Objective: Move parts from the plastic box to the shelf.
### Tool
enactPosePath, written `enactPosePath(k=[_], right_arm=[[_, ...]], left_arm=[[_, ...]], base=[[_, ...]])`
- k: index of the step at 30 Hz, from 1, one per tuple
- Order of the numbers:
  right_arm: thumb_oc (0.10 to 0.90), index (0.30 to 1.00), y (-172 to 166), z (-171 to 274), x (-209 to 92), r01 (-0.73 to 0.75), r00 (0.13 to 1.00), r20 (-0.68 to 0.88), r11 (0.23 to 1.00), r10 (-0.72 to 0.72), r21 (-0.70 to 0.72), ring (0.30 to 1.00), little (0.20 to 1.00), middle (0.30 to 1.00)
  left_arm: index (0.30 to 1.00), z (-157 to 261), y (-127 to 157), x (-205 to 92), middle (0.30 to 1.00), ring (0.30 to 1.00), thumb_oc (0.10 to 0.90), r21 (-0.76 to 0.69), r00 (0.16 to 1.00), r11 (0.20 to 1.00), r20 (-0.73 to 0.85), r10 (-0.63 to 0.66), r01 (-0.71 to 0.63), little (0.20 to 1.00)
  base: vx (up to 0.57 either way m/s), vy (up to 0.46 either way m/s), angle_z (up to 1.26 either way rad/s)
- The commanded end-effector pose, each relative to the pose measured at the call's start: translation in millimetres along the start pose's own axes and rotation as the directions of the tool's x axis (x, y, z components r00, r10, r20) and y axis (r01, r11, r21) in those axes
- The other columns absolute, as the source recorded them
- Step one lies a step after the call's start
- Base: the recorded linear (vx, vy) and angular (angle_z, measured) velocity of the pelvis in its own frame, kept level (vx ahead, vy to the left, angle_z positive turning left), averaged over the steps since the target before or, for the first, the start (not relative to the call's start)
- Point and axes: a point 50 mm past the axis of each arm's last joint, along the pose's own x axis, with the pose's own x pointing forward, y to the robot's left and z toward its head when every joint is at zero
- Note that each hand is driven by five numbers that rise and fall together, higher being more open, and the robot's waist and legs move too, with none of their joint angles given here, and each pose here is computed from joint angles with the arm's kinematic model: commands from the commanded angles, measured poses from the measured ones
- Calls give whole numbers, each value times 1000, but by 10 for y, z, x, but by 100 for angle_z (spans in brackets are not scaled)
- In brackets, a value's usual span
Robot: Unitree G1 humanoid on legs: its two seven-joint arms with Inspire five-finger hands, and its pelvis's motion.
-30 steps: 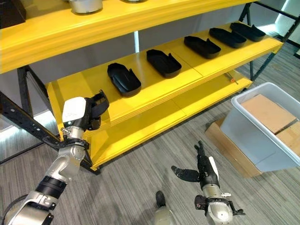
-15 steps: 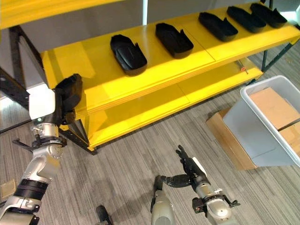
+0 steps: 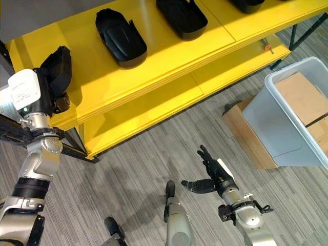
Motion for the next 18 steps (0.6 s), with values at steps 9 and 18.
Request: enactPosePath(k=[9, 18], right_arm=[[900, 1000, -4, 393, -36, -18, 974, 226, 1000, 15, 11, 1000, 1000, 1000], [900, 1000, 9, 479, -44, -39, 959, 282, 999, 37, 2, 1000, 1000, 1000]], left_arm=[[300, -403, 344, 387, 300, 300, 400, 197, 996, 980, -75, 40, -24, 300], [300, -496, 331, 593, 300, 300, 400, 284, 991, 957, -128, -26, 61, 300]], base=[[19, -10, -10], [-2, -10, -4]])
